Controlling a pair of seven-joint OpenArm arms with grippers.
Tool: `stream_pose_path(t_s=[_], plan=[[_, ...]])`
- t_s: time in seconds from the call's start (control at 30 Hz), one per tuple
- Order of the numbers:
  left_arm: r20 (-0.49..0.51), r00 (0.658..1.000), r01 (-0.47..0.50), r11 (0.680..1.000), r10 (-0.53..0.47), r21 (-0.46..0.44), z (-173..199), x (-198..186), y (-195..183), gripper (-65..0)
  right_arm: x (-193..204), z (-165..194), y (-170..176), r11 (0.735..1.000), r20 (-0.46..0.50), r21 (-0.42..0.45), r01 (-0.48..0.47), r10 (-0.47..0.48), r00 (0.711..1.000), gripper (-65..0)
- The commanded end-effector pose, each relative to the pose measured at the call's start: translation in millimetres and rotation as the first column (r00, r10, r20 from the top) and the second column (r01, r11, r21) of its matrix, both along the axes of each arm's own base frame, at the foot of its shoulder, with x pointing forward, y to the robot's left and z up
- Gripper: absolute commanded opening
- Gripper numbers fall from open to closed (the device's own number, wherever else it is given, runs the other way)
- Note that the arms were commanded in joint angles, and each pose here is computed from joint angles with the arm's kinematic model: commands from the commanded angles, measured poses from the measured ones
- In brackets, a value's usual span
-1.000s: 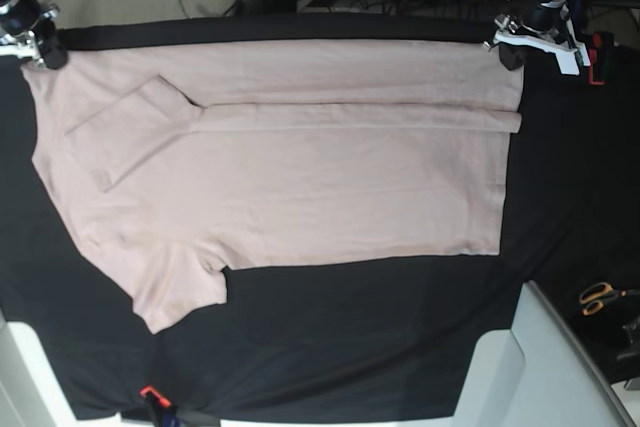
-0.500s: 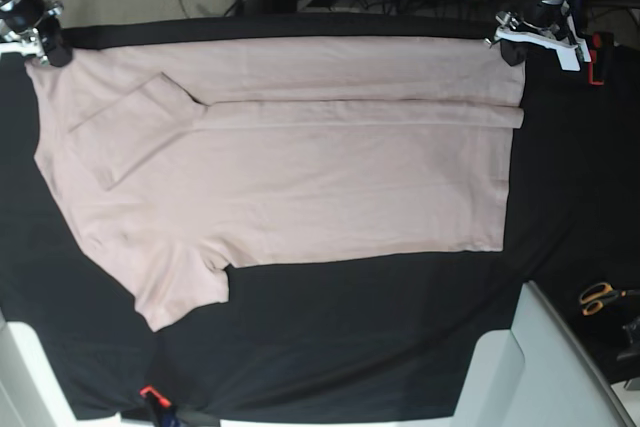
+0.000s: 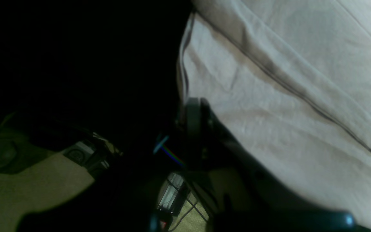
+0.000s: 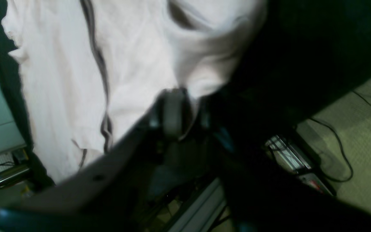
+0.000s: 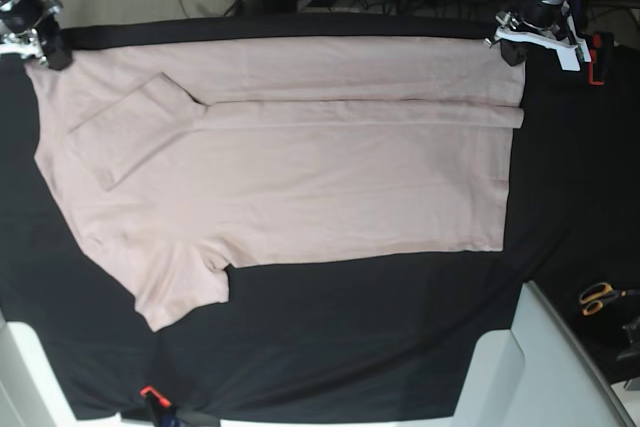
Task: Fold the T-shirt properly
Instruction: 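Release the shirt and raise both grippers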
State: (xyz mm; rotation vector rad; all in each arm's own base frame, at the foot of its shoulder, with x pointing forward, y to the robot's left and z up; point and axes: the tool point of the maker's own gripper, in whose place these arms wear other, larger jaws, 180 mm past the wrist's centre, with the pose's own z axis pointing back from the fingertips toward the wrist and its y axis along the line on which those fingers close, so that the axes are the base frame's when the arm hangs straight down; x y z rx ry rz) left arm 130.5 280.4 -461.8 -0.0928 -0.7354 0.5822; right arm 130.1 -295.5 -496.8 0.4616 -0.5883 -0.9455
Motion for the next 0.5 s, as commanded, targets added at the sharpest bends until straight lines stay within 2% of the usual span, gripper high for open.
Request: stream_pose_path(t_s=[0.0,0.07,0.13,0.2,0.3,0.4,0.47], plan=[[0.018,1.0,-0.002,1.0,0.001,0.027,6.7,0.9,8.2,-65.0,-0.1,4.5,-9.1,1.0,0.001,-0.025,0.001,-0.001,1.0,-45.2],[0.007,1.0,-0.002,1.0,0.001,0.027,5.4,-4.0,8.2,-63.2,-3.4,4.0,-8.9,1.0,-0.004,-0.023,0.001,-0.001,1.0,-36.9],[0.004,1.0,-0.003,1.0,0.003,0.027,5.1,-5.5,8.8,-51.5,-5.6,4.3,-9.5,1.0,-0.006,-0.024,0.002,-0.002,1.0,-32.7],[0.004,1.0,-0.005,1.0,0.005,0.029,5.5,-5.7,9.9,-40.2,-8.2,4.1,-10.8,1.0,-0.01,-0.026,0.006,-0.006,1.0,-32.6],[0.003,0.998,-0.055,0.997,0.055,0.055,9.8,-15.7,27.8,-27.8,-23.9,5.2,-23.1,0.998,-0.024,-0.038,0.057,-0.058,0.998,-32.3],[0.01,0.994,-0.106,0.99,0.105,0.091,17.5,-23.7,49.7,-21.4,-38.5,8.1,-37.3,0.993,-0.033,-0.06,0.099,-0.101,0.994,-32.3],[0.021,0.988,-0.151,0.981,0.15,0.123,25.3,-30.7,69.0,-20.1,-41.2,15.4,-45.8,0.991,-0.027,-0.09,0.1,-0.103,0.994,-32.1]])
